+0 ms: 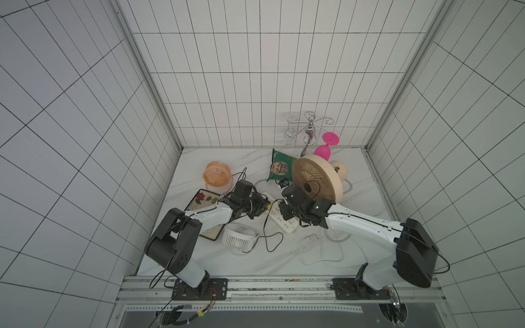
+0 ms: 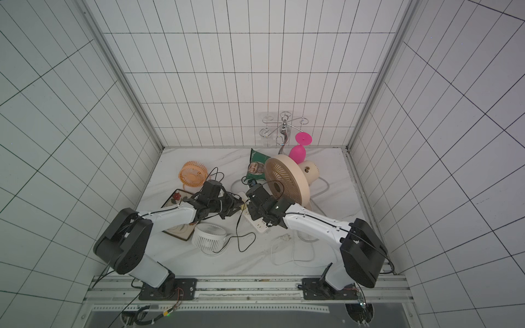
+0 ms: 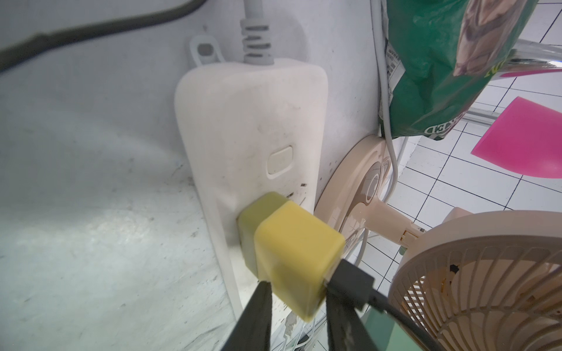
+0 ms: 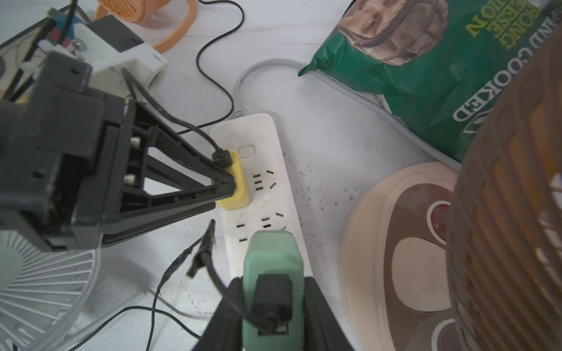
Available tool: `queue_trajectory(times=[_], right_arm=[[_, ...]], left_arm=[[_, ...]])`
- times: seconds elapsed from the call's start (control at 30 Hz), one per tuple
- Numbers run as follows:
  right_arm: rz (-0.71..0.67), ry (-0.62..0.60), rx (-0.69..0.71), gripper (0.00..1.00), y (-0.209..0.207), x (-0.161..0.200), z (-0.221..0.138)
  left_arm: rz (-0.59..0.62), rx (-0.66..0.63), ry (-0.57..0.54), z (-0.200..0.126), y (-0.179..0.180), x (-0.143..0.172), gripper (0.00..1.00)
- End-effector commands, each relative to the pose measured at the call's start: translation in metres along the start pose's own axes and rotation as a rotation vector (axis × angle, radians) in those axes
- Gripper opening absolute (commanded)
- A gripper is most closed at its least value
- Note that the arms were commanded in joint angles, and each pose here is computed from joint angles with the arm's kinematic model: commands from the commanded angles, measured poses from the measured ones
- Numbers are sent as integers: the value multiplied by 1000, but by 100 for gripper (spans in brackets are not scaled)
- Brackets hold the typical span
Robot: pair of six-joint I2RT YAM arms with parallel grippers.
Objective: Unplug the desk fan from the power strip
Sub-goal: Remove the plug from the socket, then place the plug at the center of the board.
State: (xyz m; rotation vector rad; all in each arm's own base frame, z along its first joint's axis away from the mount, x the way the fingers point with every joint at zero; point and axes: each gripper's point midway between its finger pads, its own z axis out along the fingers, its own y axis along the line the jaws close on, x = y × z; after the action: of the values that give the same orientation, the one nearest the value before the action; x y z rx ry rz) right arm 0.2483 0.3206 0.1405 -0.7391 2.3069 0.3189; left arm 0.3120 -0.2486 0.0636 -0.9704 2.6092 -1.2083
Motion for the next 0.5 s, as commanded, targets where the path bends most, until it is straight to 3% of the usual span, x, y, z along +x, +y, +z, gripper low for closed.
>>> queue_trajectory(times=[0.0,0.47], right_arm=[[-32,-11,-13,22,7,-3,-9],[-192,164,-369,25,77,63,-18]], left_arm=[[-232,-652,-93,-23,184,3,34],[38,-400,-154,-36,53,-17,47]])
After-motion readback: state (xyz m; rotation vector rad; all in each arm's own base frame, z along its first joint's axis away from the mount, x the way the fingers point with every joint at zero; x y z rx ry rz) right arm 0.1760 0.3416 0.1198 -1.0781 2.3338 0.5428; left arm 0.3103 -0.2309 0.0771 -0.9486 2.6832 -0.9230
